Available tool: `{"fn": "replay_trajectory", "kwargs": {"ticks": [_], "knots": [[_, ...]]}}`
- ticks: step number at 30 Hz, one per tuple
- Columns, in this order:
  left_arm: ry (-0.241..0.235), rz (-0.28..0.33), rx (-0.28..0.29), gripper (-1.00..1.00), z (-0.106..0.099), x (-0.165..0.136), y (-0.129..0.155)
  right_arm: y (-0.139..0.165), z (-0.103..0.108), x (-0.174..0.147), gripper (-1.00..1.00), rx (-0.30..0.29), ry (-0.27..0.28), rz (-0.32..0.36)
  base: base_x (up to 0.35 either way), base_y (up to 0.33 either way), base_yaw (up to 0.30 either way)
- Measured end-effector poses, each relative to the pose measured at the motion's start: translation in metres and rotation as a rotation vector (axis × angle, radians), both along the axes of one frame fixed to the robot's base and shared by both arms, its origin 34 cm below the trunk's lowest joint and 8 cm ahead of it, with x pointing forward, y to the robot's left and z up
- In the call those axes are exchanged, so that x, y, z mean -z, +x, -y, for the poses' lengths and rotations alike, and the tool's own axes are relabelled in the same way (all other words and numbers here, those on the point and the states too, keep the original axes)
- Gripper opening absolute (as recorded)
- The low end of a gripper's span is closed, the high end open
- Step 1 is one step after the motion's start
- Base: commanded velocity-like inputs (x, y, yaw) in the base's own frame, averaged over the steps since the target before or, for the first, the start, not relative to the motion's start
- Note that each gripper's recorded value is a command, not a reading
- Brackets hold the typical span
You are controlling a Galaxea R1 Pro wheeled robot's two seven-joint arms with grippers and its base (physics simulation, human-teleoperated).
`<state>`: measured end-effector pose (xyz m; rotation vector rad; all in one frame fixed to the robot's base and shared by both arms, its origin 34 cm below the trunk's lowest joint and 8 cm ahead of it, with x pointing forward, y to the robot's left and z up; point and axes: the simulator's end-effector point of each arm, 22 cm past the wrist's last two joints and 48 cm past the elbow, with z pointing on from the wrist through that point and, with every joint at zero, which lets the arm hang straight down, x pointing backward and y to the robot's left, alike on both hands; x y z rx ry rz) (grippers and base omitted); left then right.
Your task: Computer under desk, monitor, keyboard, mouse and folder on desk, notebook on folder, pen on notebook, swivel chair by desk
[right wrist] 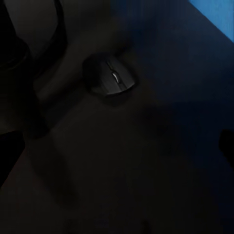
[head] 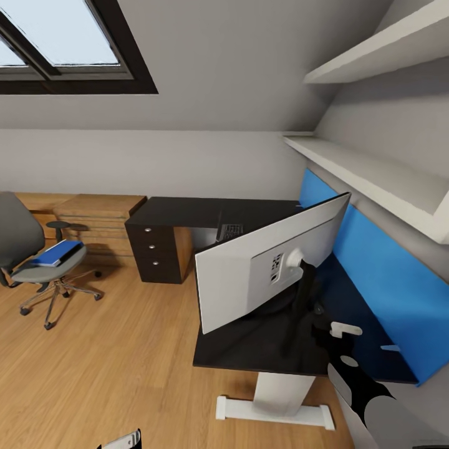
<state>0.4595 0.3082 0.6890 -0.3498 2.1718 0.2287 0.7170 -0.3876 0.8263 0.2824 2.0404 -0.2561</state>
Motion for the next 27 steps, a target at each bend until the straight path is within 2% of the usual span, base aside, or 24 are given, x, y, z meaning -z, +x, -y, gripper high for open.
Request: {"fn": "replay_trajectory", "kwargs": {"ticks": [24, 27], "knots": [[0.000, -0.001, 0.002, 1.00, 0.001, 0.025, 0.007, 0.010, 0.002, 0.018, 1.00, 0.005, -0.002, 0.032, 0.000, 0.000, 0.000], [-0.005, -0.042, 0.001, 1.00, 0.000, 0.035, 0.002, 0.014, 0.001, 0.014, 1.00, 0.002, -0.010, 0.071, 0.000, 0.000, 0.000]]}}
